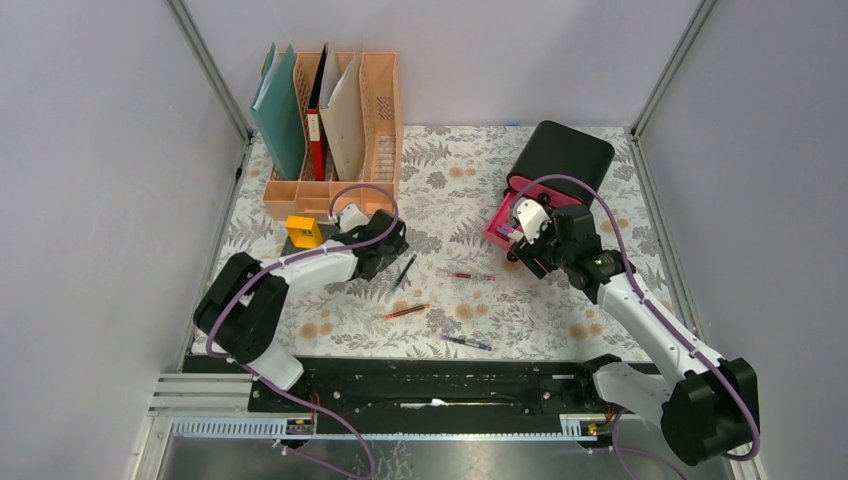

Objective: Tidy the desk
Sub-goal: Pick up the stationery from the center of the board.

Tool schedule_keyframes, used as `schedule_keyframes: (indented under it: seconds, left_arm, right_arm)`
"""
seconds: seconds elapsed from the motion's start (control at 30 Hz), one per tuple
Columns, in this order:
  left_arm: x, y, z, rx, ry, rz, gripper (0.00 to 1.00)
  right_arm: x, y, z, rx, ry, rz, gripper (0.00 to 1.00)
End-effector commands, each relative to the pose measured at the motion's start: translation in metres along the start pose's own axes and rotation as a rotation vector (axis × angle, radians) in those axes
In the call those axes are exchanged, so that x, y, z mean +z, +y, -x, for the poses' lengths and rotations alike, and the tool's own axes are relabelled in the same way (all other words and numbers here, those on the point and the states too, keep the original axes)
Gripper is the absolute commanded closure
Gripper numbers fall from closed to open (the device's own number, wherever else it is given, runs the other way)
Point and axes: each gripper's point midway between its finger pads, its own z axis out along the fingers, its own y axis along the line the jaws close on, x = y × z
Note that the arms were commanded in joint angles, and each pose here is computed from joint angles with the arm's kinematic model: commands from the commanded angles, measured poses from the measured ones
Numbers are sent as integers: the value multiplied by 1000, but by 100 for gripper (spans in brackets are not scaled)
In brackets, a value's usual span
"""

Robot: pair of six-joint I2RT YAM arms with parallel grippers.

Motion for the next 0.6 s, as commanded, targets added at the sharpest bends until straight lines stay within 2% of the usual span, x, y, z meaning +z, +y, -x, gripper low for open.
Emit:
schedule_keyframes:
  seconds: [0.0, 0.23, 0.57]
  left_arm:
    - [5, -1, 19, -88, -59, 51, 22]
    - [19, -2, 28, -94, -66, 92, 32]
    - [36, 5, 23, -77, -17, 161, 34]
  right_arm:
    - [-11, -6, 24, -18, -73, -6, 27]
    - [-12, -6, 25, -18, -79, -3, 27]
    - [-13, -5, 25, -18, -82, 0, 27]
